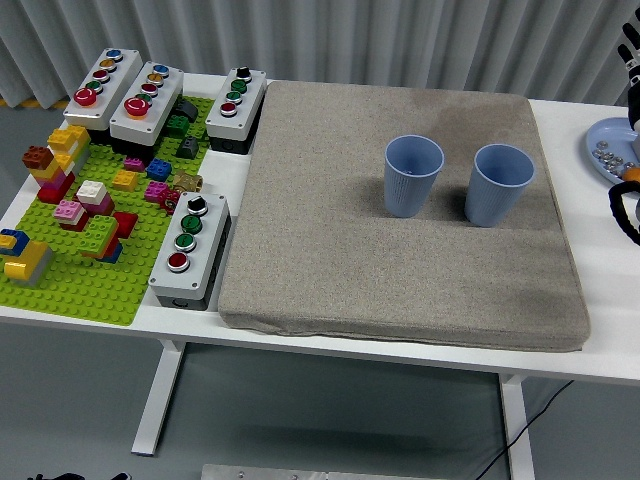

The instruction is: Pick cup pour cup place

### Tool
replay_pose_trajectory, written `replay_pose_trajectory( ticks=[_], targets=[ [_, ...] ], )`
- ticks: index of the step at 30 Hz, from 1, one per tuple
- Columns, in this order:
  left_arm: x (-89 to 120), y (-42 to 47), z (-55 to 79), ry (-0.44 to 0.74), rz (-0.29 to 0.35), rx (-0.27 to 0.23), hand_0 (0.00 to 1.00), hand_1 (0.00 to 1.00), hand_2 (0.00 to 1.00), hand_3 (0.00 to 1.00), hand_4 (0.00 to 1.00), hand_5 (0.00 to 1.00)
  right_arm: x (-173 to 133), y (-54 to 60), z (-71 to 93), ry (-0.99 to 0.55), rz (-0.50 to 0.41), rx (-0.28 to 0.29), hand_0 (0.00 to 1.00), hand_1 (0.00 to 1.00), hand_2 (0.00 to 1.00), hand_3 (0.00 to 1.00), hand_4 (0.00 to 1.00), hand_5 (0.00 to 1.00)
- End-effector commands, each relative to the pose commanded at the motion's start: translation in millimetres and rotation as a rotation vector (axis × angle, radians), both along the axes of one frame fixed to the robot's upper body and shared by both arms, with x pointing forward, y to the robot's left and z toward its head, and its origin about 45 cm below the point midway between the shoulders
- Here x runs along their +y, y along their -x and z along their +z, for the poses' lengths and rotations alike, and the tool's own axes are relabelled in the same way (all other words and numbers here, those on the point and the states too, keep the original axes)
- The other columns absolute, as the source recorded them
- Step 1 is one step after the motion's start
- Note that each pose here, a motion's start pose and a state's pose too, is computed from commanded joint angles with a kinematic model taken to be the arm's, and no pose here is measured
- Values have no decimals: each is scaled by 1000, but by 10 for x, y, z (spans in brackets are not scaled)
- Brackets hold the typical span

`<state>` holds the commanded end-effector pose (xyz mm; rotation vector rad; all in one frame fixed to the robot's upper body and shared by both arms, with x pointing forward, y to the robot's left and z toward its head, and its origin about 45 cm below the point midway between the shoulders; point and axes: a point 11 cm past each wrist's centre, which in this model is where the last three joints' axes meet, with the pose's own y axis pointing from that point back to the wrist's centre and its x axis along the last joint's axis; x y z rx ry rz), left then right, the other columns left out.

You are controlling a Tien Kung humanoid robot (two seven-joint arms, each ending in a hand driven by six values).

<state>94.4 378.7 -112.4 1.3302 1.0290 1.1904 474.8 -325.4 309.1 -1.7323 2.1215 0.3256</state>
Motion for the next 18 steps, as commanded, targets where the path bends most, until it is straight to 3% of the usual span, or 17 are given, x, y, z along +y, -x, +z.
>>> replay_pose_trajectory(
  ticks=[18],
  targets=[
    [6,-20,5,-2,9,-6,776,764,817,656,504,998,-1,-3,32,-2,4,-5,959,811,780,779,826,879]
  ],
)
